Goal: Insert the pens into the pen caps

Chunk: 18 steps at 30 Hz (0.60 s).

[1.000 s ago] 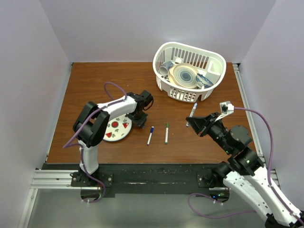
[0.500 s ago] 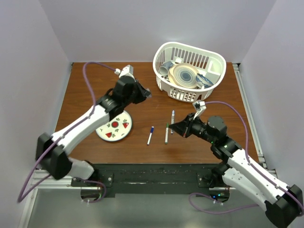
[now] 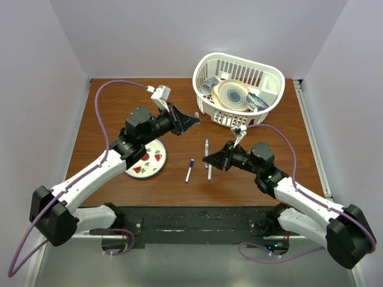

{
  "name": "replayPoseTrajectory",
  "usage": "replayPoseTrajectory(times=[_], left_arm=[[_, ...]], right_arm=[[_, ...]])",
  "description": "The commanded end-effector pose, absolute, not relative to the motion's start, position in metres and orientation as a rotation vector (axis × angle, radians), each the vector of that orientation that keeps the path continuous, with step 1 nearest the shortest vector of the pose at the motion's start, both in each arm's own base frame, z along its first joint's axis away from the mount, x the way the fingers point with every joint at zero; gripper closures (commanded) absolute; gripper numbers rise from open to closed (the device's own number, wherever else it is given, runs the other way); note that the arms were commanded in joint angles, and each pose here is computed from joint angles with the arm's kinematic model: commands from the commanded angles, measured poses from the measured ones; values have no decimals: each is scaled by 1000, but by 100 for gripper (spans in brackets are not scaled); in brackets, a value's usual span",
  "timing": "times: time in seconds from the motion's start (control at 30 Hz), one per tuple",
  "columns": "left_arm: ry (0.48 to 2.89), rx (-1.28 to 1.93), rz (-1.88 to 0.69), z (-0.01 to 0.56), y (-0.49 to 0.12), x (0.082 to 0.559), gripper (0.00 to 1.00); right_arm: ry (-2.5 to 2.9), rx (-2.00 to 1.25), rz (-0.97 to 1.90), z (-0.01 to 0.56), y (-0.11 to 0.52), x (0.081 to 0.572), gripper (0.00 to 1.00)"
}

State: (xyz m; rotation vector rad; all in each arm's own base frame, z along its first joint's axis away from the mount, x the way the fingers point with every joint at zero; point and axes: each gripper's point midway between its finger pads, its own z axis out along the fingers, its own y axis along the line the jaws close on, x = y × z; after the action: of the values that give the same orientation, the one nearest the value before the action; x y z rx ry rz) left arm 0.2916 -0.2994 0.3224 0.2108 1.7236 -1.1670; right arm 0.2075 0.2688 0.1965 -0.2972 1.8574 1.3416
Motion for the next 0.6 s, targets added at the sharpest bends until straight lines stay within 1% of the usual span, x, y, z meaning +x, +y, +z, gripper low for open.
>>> replayPoseTrajectory(times=[0.0,0.27,0.57], left_arm=[[1623,257,-1296,344,-308,279,100],[1635,228,-1436,336,-319,270,100],[1662,199,-1424,324,-320,276,100]], right_arm=[[1679,-380,1398,240,278,207,100],[1657,-427,1379,244,281,208,100],[1658,-432,1392,245,284,205,100]])
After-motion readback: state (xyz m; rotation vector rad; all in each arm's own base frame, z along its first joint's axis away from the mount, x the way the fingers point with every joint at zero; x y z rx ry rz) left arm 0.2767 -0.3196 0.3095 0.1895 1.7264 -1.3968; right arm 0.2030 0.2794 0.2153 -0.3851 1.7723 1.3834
